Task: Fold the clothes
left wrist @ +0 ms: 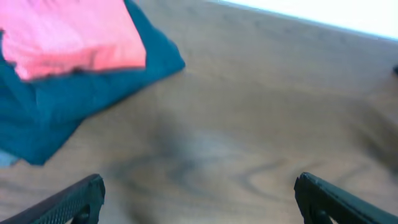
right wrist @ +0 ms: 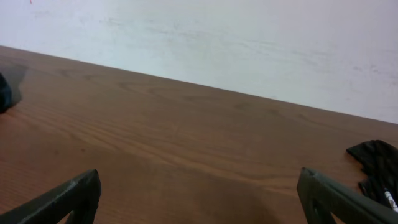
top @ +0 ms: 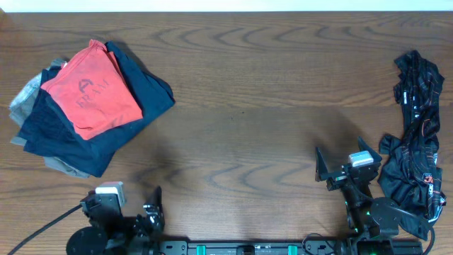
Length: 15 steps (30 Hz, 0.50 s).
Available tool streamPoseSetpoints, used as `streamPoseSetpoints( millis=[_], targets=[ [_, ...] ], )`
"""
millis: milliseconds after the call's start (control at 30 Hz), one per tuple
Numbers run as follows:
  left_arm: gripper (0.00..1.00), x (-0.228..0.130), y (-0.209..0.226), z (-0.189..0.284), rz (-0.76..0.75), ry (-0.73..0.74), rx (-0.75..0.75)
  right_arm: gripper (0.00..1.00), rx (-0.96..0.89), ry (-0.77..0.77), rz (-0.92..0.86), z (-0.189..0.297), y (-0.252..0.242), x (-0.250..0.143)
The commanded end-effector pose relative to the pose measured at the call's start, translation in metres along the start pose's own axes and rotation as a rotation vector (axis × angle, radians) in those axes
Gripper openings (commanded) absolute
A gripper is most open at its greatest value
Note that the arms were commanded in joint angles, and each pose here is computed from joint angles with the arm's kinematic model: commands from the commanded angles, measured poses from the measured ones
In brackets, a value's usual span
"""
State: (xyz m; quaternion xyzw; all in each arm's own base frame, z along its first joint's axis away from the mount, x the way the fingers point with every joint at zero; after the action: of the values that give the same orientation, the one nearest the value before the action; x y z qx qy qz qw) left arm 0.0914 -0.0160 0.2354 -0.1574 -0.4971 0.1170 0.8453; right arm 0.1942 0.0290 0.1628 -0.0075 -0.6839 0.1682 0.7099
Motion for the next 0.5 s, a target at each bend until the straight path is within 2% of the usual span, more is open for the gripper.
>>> streamPoseSetpoints(
  millis=[0,133,467],
  targets=[
    [0.98,-0.009,0.012,-0.017,0.021,-0.051,0.041,0.99,0.011,-0.007,0.016,0.0,0.002,0.001],
    [0.98,-0.012,0.022,-0.048,0.039,-0.087,0.071,0.99,0.011,-0.007,0.015,0.0,0.002,0.001],
    [0.98,0.0,0.036,-0.115,0.041,-0.407,0.019,0.99,0.011,-0.007,0.016,0.0,0.002,0.001]
  ],
)
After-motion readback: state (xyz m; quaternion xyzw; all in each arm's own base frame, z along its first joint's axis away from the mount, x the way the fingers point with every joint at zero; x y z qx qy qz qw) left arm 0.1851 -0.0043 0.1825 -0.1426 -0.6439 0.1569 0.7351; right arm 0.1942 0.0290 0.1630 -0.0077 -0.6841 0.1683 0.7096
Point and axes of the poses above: each gripper's point midway between its finger pads, its own z axis back along the fingers, its own y axis along the line the jaws close on, x = y × z, the point moved 5 cm from there along z, back along the fingers, and after that the axes turned 9 degrees about z, right-handed, at the moved point
